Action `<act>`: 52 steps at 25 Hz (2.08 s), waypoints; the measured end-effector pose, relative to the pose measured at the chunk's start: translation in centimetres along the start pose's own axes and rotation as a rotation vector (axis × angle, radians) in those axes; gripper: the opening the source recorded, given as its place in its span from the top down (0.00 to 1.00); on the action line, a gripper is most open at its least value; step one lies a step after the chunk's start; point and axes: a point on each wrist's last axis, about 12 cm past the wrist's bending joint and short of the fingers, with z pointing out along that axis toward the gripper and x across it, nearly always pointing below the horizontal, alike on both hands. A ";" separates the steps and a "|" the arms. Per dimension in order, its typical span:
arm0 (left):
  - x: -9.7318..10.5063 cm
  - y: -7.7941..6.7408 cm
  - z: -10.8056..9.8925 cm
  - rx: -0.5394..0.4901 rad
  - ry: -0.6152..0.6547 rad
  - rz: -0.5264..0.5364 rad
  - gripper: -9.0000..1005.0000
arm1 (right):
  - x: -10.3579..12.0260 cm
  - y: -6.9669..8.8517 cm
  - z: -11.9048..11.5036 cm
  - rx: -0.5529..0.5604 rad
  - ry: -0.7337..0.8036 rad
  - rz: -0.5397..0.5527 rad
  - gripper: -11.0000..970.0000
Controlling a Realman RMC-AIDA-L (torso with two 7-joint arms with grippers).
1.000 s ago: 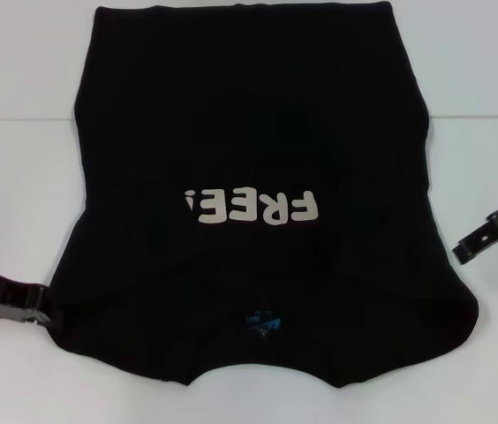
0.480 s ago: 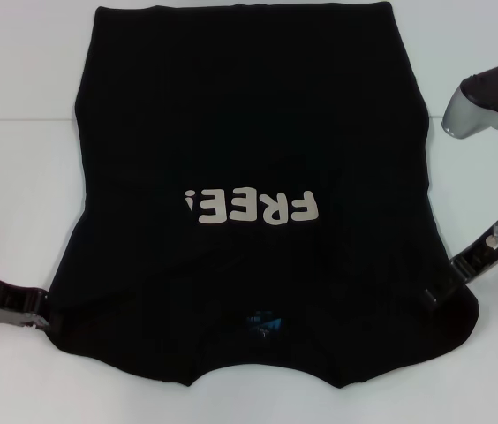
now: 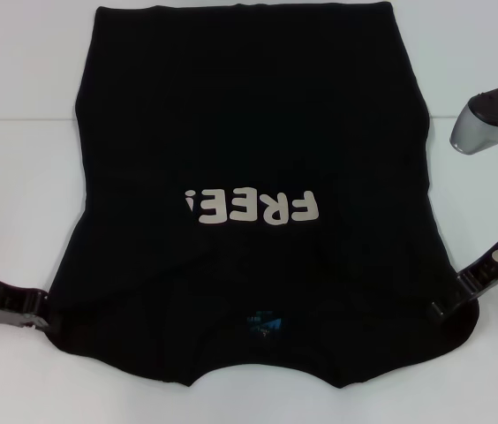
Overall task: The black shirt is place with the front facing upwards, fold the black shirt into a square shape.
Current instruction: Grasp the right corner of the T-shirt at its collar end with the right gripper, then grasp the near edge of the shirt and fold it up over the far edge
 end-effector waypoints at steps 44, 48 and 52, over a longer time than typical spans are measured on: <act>6.0 -2.0 -1.3 0.386 0.454 0.161 0.96 | 9.0 0.0 -0.3 -0.350 0.276 -0.273 0.96; 6.4 -2.2 -0.6 0.396 0.484 0.189 0.96 | 9.2 0.1 0.5 -0.359 0.252 -0.257 0.96; 4.6 -2.2 -1.2 0.415 0.333 0.189 0.96 | 8.8 -0.7 0.2 -0.372 0.130 -0.189 0.96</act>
